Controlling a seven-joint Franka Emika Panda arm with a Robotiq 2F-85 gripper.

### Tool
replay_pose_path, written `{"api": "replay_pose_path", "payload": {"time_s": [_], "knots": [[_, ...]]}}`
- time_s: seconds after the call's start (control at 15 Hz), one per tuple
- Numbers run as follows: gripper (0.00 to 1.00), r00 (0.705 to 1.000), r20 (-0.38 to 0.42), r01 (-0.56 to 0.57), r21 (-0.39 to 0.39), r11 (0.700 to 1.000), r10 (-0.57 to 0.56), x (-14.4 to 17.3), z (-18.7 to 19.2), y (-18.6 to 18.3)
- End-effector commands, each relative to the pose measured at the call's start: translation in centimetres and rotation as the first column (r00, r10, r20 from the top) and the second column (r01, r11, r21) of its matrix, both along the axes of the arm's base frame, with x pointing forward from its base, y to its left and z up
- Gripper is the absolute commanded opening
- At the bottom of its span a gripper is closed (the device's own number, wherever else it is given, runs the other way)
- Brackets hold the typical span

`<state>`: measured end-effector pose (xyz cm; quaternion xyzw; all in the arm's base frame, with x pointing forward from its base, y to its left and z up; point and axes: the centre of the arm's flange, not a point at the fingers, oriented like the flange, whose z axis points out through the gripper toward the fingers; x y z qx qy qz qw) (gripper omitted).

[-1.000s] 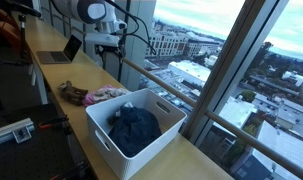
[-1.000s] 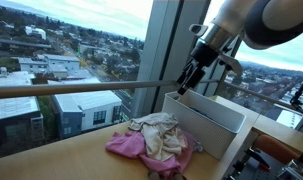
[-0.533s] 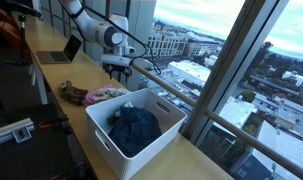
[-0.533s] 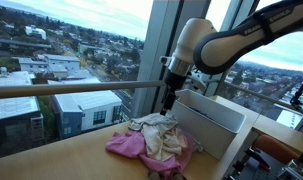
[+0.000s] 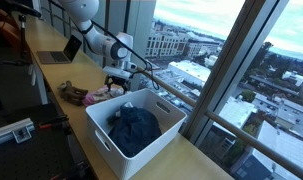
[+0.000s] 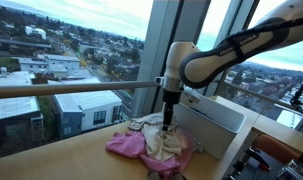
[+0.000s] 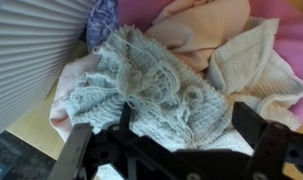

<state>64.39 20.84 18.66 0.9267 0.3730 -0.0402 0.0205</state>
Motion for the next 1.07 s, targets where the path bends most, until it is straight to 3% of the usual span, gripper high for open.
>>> {"api": "replay_pose_path", "payload": {"time_s": [0.0,0.33,0.67,0.73,1.0], "knots": [[1.0,0.998,-0.043,0.033,-0.026,0.999,-0.034,0.4,-3.2,-2.7],[1.0,0.994,-0.089,0.057,-0.041,0.998,-0.06,-0.1,-7.0,-4.3],[1.0,0.995,-0.092,0.031,-0.043,0.999,-0.035,-1.3,-7.1,-3.1],[0.79,0.995,-0.09,0.028,-0.043,0.999,-0.032,-1.5,-7.0,-3.0],[0.5,0.996,-0.082,0.014,-0.033,0.999,-0.017,-1.9,-6.3,-2.6]]}}
